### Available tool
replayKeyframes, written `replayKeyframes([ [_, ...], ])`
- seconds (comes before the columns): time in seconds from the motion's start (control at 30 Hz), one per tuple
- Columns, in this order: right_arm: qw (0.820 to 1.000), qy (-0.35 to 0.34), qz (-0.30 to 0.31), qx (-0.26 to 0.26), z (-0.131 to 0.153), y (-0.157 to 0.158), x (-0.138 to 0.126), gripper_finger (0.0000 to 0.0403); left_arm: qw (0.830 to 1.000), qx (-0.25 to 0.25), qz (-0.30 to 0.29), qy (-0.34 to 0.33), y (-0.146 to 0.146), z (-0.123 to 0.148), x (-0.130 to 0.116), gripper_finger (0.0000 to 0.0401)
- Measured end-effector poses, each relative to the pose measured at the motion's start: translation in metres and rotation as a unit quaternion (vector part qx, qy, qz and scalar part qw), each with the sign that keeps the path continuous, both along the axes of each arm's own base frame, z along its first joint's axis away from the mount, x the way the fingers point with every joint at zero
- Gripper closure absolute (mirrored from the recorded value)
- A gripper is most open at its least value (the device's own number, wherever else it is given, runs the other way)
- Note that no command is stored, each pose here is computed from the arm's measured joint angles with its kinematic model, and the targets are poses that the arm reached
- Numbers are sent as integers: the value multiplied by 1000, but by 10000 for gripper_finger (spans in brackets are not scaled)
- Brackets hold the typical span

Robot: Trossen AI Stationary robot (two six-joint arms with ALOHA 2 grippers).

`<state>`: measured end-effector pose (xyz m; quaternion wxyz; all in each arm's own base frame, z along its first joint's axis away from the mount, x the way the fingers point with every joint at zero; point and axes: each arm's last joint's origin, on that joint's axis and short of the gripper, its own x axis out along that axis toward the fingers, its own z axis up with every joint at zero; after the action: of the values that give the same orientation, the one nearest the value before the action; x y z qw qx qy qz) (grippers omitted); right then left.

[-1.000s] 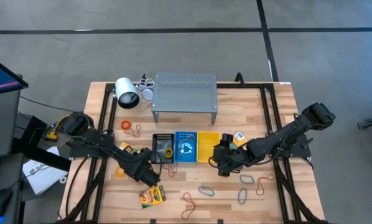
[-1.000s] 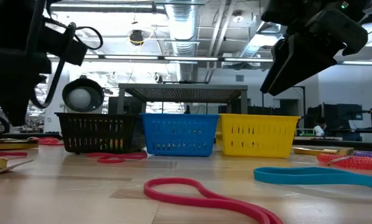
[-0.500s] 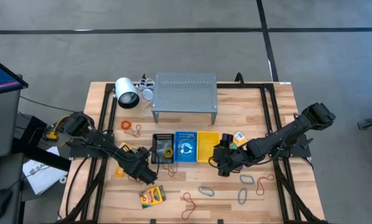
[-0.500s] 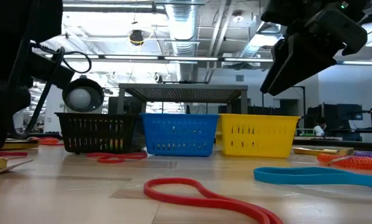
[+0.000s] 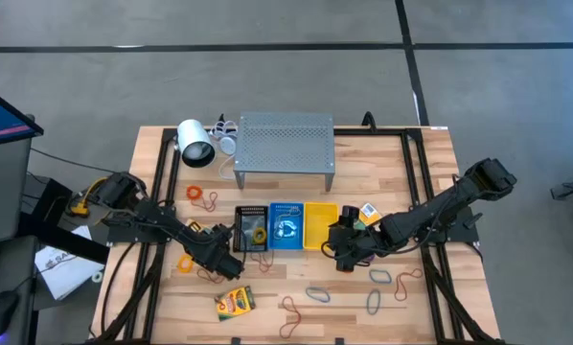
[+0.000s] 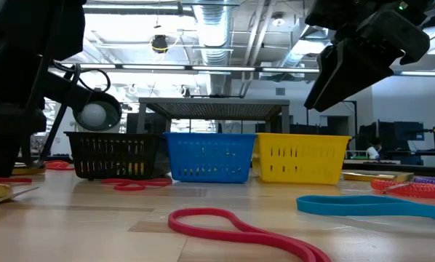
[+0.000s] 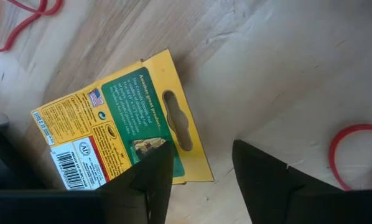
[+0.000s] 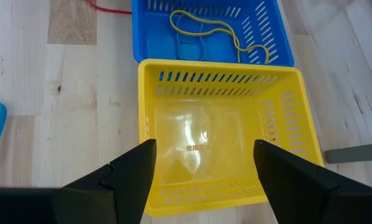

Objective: Pick & Place Office Desk Supplies
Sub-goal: Put the yellow crayon box into the yellow basket

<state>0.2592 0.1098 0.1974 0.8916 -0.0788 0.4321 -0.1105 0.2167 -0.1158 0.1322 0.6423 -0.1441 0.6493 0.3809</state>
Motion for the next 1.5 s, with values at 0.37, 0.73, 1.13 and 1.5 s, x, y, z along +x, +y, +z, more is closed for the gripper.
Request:
replayKeyframes([
  [0.37,1000,0,0,0,0,0,0,138,1000,5,1,1,2,0,0,302],
  [0.73,1000,-1,0,1,0,0,0,138,1000,6,9,10,5,1,0,356],
  [1.13,1000,-6,0,3,1,0,1,138,999,-20,25,-22,16,32,-7,398],
  [1.5,1000,-17,1,7,2,1,3,138,994,-57,25,-91,26,72,-25,399],
])
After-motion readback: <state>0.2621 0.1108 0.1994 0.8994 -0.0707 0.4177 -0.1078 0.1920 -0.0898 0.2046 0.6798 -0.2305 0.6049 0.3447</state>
